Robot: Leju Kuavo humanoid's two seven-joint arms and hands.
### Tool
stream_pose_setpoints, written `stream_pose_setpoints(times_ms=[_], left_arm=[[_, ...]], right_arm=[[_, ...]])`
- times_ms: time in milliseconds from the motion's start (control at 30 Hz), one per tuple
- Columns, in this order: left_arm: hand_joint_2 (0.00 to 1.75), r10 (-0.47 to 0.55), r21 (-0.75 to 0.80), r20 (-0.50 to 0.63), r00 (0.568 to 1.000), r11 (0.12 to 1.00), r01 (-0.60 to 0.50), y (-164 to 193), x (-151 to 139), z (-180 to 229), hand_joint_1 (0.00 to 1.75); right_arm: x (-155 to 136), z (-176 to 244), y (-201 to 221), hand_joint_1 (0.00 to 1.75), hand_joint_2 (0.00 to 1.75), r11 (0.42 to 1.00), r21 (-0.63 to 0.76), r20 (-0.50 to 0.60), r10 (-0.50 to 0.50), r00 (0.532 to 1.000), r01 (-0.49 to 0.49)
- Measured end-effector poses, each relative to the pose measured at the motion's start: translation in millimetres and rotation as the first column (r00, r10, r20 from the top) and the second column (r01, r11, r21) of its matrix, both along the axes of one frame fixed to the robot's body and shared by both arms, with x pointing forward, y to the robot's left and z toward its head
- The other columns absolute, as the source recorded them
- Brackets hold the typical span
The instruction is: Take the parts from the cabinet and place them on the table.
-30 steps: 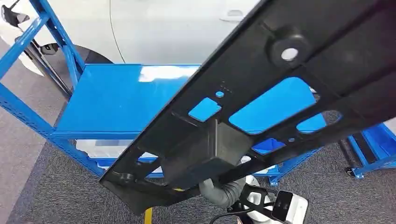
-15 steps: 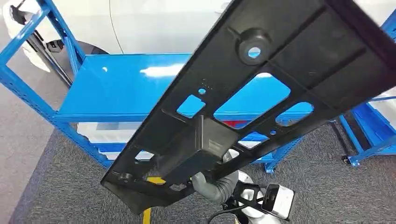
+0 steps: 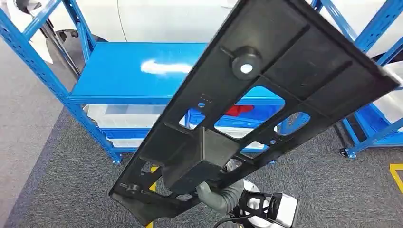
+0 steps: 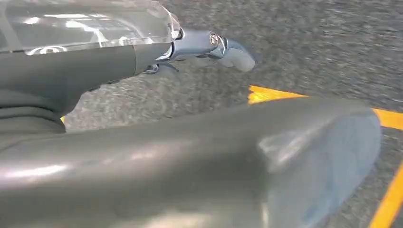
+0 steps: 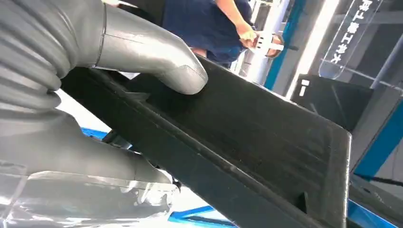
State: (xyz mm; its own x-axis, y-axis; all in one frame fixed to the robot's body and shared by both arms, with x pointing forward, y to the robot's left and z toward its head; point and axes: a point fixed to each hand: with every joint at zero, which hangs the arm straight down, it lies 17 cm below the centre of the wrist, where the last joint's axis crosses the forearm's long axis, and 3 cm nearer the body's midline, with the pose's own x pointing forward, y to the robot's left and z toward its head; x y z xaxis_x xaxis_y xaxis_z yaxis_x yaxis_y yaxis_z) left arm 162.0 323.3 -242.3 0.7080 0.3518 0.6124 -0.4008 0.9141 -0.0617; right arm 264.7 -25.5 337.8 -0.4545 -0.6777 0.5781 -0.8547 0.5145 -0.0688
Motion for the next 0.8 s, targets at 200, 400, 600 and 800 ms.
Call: stream_pose_setpoints(times_ms=[200,400,600,800], left_arm=[[0.0,0.006,-0.001,-0.001,1.0,1.0,-0.006,0.3,-2.4,-0.5,0.0],[0.0,0.004,-0.006,0.003,1.0,1.0,-0.004,-0.7,-3.6,-0.2,0.0],[0.0,0.001,-0.006,0.004,1.0,1.0,-0.001,-0.6,-1.6,0.1,0.0],[0.0,-0.003,-0.017,0.005,1.0,1.0,0.003,-3.8,-1.1,0.2,0.0]], right_arm=[[-3.1,6.1,-0.5,1.75,1.75,1.0,0.007,0.017,0.016,1.0,-0.016],[-4.1,7.7,0.8,1.75,1.75,1.0,0.006,0.023,0.028,0.999,-0.028],[-2.8,7.8,0.6,1.75,1.75,1.0,0.008,0.02,0.029,0.999,-0.029],[-2.4,8.9,-0.2,1.75,1.75,0.999,0.008,0.023,0.033,0.999,-0.033]])
